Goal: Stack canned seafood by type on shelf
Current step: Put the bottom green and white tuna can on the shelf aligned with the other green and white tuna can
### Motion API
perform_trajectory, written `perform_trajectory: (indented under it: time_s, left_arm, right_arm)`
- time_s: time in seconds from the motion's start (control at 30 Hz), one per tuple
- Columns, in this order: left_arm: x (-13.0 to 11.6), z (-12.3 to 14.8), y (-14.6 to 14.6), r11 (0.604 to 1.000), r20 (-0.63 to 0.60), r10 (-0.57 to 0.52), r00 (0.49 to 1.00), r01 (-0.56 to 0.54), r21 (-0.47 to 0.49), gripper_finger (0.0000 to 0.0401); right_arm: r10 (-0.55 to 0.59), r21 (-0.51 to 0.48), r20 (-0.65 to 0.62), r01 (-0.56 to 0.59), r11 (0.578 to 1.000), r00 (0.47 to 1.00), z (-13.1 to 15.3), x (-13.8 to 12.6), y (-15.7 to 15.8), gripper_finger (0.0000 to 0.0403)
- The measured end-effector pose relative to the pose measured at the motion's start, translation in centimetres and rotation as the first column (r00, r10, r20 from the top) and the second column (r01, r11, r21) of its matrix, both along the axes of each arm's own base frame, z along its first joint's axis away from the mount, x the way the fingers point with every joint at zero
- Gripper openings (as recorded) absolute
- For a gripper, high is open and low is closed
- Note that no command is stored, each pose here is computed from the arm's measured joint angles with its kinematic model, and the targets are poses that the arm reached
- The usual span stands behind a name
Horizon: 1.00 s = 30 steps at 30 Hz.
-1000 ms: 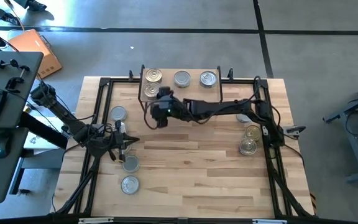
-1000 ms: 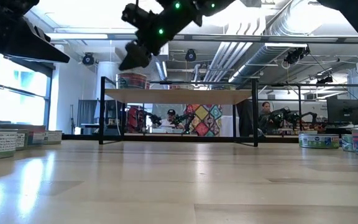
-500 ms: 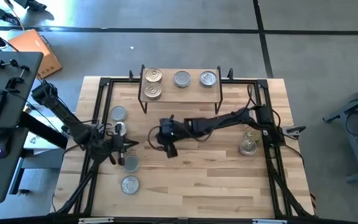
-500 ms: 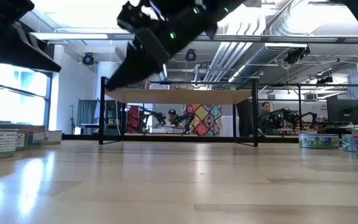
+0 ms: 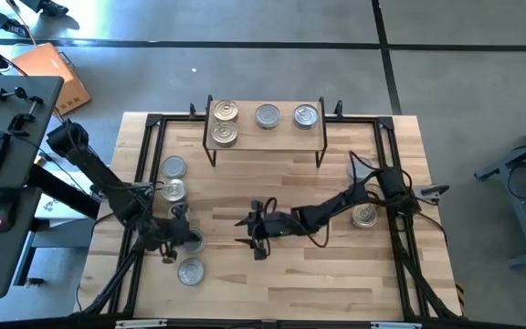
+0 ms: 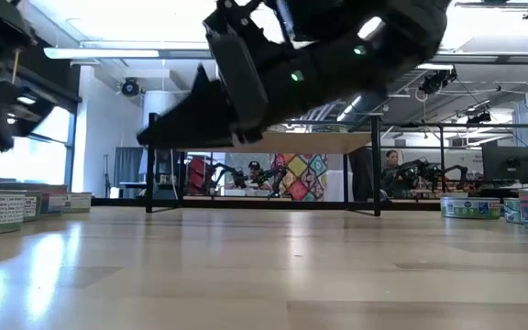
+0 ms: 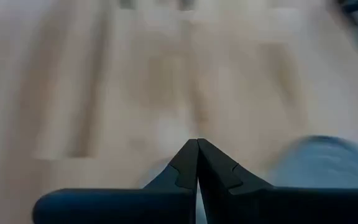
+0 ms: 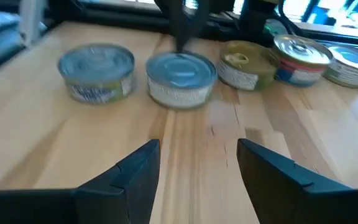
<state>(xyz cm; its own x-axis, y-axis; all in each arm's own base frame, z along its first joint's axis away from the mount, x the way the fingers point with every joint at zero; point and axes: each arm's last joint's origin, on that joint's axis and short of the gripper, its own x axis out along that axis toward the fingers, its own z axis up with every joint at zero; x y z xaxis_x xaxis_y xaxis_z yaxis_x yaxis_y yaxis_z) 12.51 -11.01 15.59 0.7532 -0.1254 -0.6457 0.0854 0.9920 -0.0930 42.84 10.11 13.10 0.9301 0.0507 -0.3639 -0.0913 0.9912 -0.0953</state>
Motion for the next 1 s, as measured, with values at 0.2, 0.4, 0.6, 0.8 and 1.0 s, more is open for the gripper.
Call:
perform_trajectory:
  time_s: [0.2,0.4,0.6,0.8,1.0]
  left_arm:
    - [-0.8,-0.5,-0.4,0.987,-0.097,0.094,0.991,-0.106,-0.123,0.0000]
    - [-0.2,-2.3,-0.6,0.984,-0.152,0.169,0.974,-0.176,-0.040,0.0000]
    - [2.1,-3.6,-1.0,0.984,-0.065,0.180,0.982,-0.178,0.027,0.0000]
    - [6.6,-3.3,-0.1,0.972,0.225,0.172,0.959,-0.202,0.117,0.0000]
    - [8.5,-1.1,1.0,0.978,0.400,0.116,0.909,-0.175,0.115,0.0000]
  right_arm:
    - [-0.025,-0.049,0.007,0.026,0.998,1.000,0.0,-0.2,0.5,0.0206]
    - [-0.016,-0.058,0.033,0.018,0.998,0.999,0.8,0.3,0.9,0.0205]
    - [0.018,-0.108,0.023,-0.015,0.994,1.000,1.7,0.8,1.7,0.0205]
    - [-0.068,-0.148,-0.058,0.059,0.987,0.996,2.5,1.4,2.1,0.0205]
    - [-0.113,-0.186,-0.123,0.089,0.979,0.986,2.5,1.2,2.6,0.0205]
